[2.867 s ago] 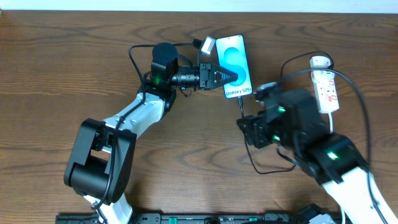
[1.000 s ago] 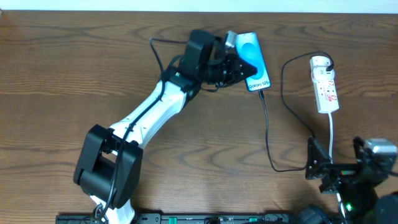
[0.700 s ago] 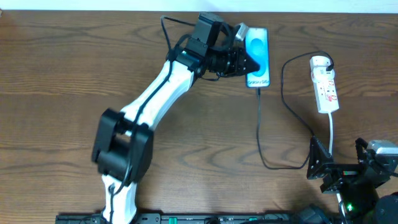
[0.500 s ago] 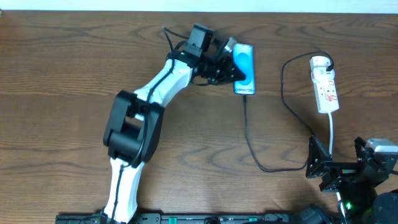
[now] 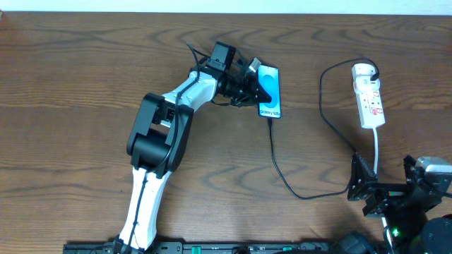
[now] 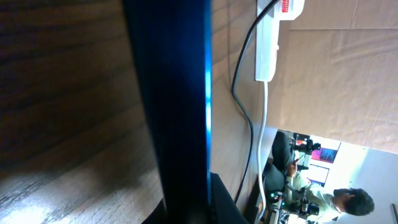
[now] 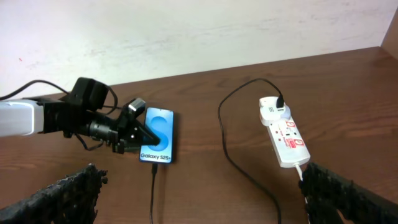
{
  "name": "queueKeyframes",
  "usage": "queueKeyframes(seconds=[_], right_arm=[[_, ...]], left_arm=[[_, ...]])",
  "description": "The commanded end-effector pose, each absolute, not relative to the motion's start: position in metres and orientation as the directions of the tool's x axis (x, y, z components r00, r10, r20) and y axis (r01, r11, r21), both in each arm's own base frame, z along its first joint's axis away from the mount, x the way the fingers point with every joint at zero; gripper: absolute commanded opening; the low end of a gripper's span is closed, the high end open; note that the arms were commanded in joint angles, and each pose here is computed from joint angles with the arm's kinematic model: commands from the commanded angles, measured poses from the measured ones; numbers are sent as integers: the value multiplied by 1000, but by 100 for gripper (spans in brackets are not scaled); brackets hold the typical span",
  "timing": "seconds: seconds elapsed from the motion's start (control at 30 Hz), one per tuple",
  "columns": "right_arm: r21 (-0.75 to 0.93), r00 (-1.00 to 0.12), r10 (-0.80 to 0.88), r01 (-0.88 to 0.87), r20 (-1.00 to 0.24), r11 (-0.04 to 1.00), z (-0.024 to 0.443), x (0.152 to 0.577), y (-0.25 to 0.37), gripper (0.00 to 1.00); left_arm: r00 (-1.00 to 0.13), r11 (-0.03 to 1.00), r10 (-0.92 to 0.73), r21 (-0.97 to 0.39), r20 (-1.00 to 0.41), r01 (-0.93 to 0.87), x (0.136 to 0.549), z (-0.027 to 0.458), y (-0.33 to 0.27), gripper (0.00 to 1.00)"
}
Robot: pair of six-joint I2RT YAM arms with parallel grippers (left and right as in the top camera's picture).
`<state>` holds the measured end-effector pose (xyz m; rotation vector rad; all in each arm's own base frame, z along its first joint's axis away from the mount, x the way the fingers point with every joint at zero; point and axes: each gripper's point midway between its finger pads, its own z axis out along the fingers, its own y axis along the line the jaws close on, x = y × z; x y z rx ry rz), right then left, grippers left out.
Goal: Plug charger to phone and switch on socket
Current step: 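Lay the phone flat on the table and open the left gripper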
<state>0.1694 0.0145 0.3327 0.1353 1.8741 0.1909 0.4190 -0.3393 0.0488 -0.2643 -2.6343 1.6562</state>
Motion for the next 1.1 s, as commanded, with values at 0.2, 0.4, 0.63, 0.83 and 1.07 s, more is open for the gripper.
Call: queueKeyframes(seconds=[0.2,0.4,0.63,0.83,1.07], right_arm=[[205,-315,202,24,-927,978,327,172,13,99],[205,-316,202,24,-927,979,327,172,13,99],[205,-316,202,24,-927,979,327,172,13,99],[205,-316,202,24,-927,979,327,172,13,99],[205,-316,202,24,-927,979,327,172,13,99]], left_arm=[[-972,406,208,-894,-114,191,408,40,-348,8],[-971,424,209,-885,-112,194,405,36,-351,8],[-978,499,192,-849,-86,173,400,15,-346,8],[-978,500,192,-849,-82,169,399,14,-345,8],[-979,509,188,-844,-84,170,400,13,-345,23]])
